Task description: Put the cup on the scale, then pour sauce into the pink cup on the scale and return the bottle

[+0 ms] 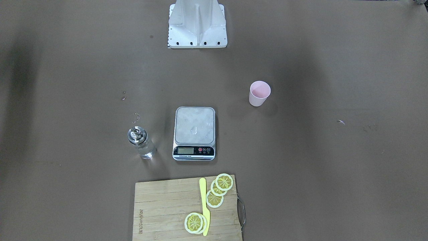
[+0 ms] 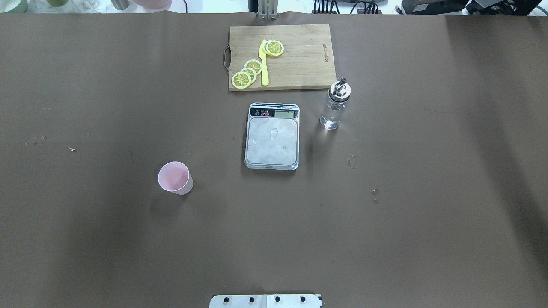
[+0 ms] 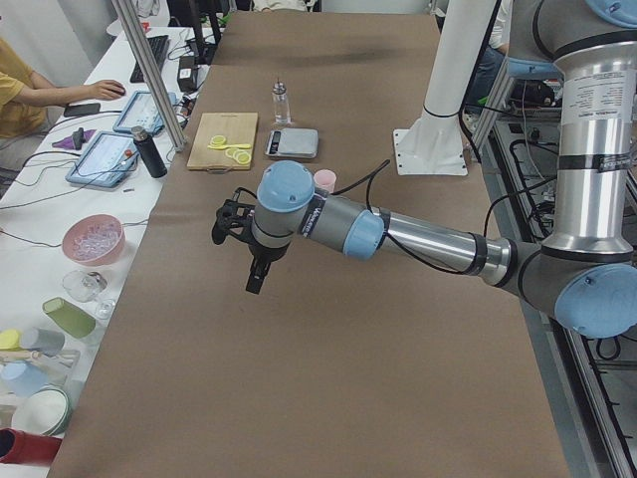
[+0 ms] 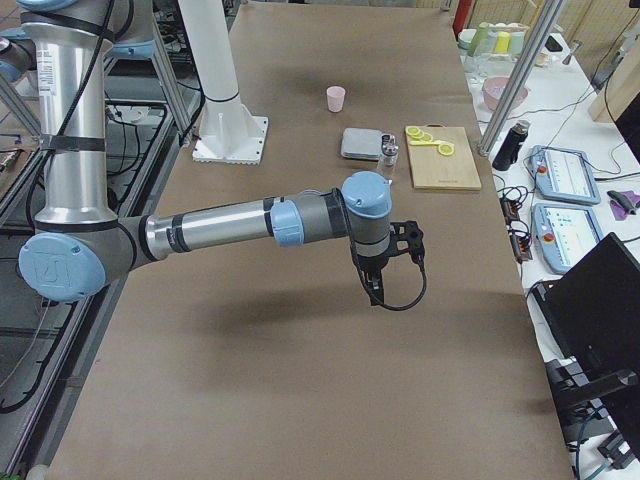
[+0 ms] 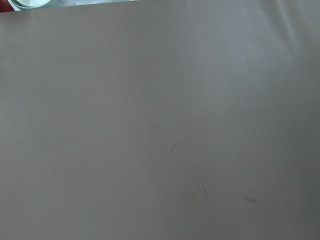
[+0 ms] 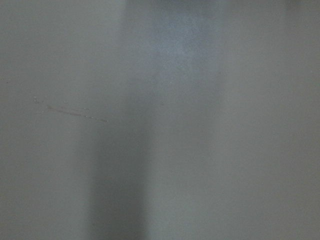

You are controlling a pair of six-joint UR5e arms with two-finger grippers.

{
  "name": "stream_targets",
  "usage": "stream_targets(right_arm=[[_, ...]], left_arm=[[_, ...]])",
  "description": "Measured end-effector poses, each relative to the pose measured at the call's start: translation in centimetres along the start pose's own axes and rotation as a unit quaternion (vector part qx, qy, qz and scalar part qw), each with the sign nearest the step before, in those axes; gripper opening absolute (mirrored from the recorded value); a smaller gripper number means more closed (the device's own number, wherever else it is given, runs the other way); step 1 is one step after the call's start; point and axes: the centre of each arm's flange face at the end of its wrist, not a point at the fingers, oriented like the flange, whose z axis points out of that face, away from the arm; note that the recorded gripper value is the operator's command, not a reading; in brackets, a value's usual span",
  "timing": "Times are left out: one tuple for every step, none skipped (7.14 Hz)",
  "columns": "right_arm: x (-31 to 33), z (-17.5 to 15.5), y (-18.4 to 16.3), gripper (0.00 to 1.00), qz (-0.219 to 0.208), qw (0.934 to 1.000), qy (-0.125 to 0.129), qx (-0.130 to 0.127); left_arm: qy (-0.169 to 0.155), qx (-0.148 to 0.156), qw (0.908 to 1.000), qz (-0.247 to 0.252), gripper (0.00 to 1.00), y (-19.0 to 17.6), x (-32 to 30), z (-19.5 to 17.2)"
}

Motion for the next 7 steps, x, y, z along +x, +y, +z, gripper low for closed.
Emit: stream_targets(right_arm=[[-1.5, -0.2, -0.2, 1.00, -0.013, 0.9999, -0.005, 0.001], [-3.3, 0.1, -0.5, 1.00, -0.030, 0.9995, -0.013, -0.002], [-5.2, 0.9, -0.9, 1.00, -0.049, 0.9985, -0.023, -0.009], [-7.5, 2.0, -1.7, 1.00, -0.066, 0.9971, -0.033, -0.018], [-9.8, 2.8, -2.5, 1.00, -0.076, 0.9960, -0.041, -0.024], [-11.6, 3.4, -3.1, 1.00, -0.083, 0.9950, -0.048, -0.029], [-13.3, 3.7, -3.7, 1.00, -0.094, 0.9936, -0.054, -0.031]], left_arm=[[0.002, -0.004, 0.9999, 0.016, 0.98, -0.7, 2.0, 0.4], [0.009, -0.012, 0.9995, 0.028, 0.98, -1.2, 4.5, 1.3], [0.021, -0.026, 0.9989, 0.033, 0.98, -1.7, 7.6, 2.8], [0.039, -0.045, 0.9976, 0.035, 0.98, -2.4, 12.1, 4.8], [0.058, -0.061, 0.9959, 0.033, 0.98, -2.5, 17.1, 6.0], [0.074, -0.073, 0.9942, 0.029, 0.98, -1.9, 21.2, 6.5], [0.089, -0.085, 0.9921, 0.023, 0.98, -1.4, 25.0, 6.9]])
